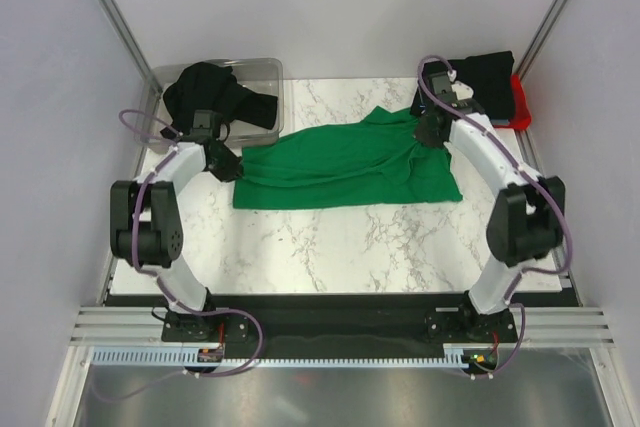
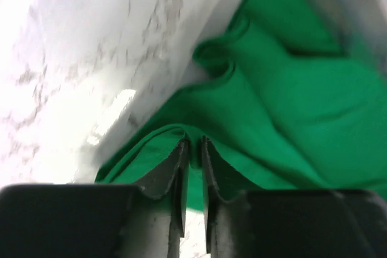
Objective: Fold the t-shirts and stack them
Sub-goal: Fold the tshirt
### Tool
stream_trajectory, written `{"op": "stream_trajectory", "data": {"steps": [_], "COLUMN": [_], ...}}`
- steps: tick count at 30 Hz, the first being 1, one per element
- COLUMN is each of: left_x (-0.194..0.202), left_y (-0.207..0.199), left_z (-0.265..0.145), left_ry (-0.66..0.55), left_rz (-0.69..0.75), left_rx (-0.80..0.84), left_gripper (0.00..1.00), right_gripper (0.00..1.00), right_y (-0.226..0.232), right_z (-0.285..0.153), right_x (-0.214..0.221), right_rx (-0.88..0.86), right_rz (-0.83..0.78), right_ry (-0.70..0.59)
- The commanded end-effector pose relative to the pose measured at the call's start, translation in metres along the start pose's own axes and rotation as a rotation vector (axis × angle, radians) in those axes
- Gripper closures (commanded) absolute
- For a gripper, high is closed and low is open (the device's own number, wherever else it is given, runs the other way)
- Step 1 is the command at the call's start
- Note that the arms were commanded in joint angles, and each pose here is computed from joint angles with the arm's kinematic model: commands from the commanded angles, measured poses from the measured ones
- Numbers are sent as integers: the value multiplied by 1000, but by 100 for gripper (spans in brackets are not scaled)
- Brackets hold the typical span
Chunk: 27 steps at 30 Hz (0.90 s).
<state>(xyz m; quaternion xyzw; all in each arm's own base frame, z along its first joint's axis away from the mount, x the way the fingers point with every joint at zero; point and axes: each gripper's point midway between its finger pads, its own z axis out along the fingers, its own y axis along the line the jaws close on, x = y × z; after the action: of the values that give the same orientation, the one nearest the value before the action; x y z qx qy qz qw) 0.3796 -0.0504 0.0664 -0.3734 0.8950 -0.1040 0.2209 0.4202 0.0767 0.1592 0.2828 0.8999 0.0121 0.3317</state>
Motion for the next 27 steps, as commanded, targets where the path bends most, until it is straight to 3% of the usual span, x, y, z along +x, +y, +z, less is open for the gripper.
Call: {"op": "stream_trajectory", "data": {"steps": [1, 2, 3, 4, 6, 8, 9, 10, 17, 27], "left_x": [-23, -39, -45, -48, -55, -56, -52, -51, 20, 38], "left_y": [-13, -20, -17, -17, -13, -2, 4, 4, 49, 52], "left_z": [16, 12, 14, 10, -2, -21, -25, -38, -17, 7], "left_ry": [53, 57, 71, 75, 44, -9, -15, -46, 14, 56], "left_rz": [8, -12, -28, -31, -26, -16, -16, -12, -37, -52], "left_rx": [24, 59, 58, 66, 62, 49, 41, 64, 122, 169], "left_gripper": [77, 67, 42, 33, 21, 18, 18, 18, 18, 17], "right_gripper": [85, 32, 10, 2, 2, 2, 2, 3, 16, 21], "right_y": [21, 25, 15, 26, 13, -4, -11, -29, -88, -121], "right_z": [40, 50, 57, 64, 63, 48, 46, 34, 28, 70], "right_x": [-35, -42, -44, -63, -77, -76, -83, -54, 45, 77], "right_rx": [-25, -32, -2, -17, 3, -8, -37, -51, -101, -98], "right_rz": [-6, -12, -15, -12, -10, 14, 46, 54, 71, 122], "right_ry": [-17, -8, 44, 37, 42, 37, 0, 42, 103, 195]}}
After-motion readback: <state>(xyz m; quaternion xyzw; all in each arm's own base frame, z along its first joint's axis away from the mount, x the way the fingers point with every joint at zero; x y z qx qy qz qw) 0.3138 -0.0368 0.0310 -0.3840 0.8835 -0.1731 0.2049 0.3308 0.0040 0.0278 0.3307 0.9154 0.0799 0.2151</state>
